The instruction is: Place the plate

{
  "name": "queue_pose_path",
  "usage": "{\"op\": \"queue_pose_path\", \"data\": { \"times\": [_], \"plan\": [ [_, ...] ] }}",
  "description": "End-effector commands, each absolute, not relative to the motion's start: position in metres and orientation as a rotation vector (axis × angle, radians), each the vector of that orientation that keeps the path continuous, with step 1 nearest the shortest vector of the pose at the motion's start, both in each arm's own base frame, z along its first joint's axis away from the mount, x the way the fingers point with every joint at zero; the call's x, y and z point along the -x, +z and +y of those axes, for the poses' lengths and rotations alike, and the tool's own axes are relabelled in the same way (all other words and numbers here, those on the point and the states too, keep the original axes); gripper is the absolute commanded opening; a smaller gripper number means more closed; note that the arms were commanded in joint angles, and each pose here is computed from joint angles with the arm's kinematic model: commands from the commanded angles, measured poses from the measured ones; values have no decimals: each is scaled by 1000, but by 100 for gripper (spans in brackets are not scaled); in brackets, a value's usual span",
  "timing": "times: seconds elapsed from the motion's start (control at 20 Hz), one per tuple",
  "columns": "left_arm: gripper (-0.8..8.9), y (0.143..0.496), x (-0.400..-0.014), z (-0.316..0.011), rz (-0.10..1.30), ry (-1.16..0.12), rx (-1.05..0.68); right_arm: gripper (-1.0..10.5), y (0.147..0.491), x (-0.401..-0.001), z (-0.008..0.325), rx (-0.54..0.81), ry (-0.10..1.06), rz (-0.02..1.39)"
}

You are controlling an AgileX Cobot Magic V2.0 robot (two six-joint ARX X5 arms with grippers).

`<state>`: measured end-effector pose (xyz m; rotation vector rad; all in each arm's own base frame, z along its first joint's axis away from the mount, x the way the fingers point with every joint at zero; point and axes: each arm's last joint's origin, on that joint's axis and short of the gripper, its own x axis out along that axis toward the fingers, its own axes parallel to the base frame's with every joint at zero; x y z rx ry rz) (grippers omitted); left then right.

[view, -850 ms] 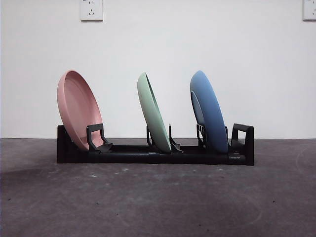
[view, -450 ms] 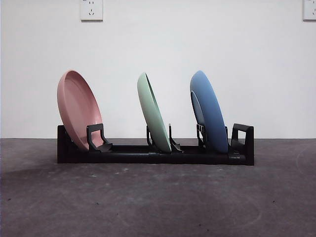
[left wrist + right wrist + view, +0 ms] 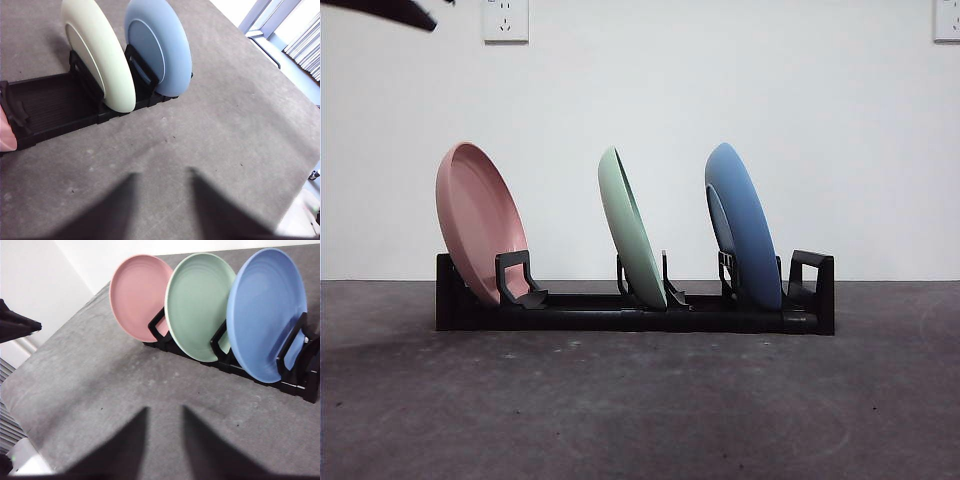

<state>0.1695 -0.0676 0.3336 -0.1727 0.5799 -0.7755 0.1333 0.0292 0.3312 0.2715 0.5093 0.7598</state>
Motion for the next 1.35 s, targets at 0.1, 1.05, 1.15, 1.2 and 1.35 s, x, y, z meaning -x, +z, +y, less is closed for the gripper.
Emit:
{"op": "queue_pose_path", "data": {
  "times": [0.1,1.05,1.15,1.2,1.35],
  "plan": [
    [507,339,-171,-69,555,-789,155,501,338,-133,30,-251,768,481],
    [500,348,-132,-57,607,-792,206,504,324,-277,74,-458,843,813],
    [500,351,-123,-54,596,-793,205,504,327,-305,80,-459,842,824],
    [500,352,-118,-53,585,-795,204,504,327,-319,83,-463,844,828],
    [500,356,-106,-49,554,-799,200,504,324,-353,90,-464,842,835]
  ]
}}
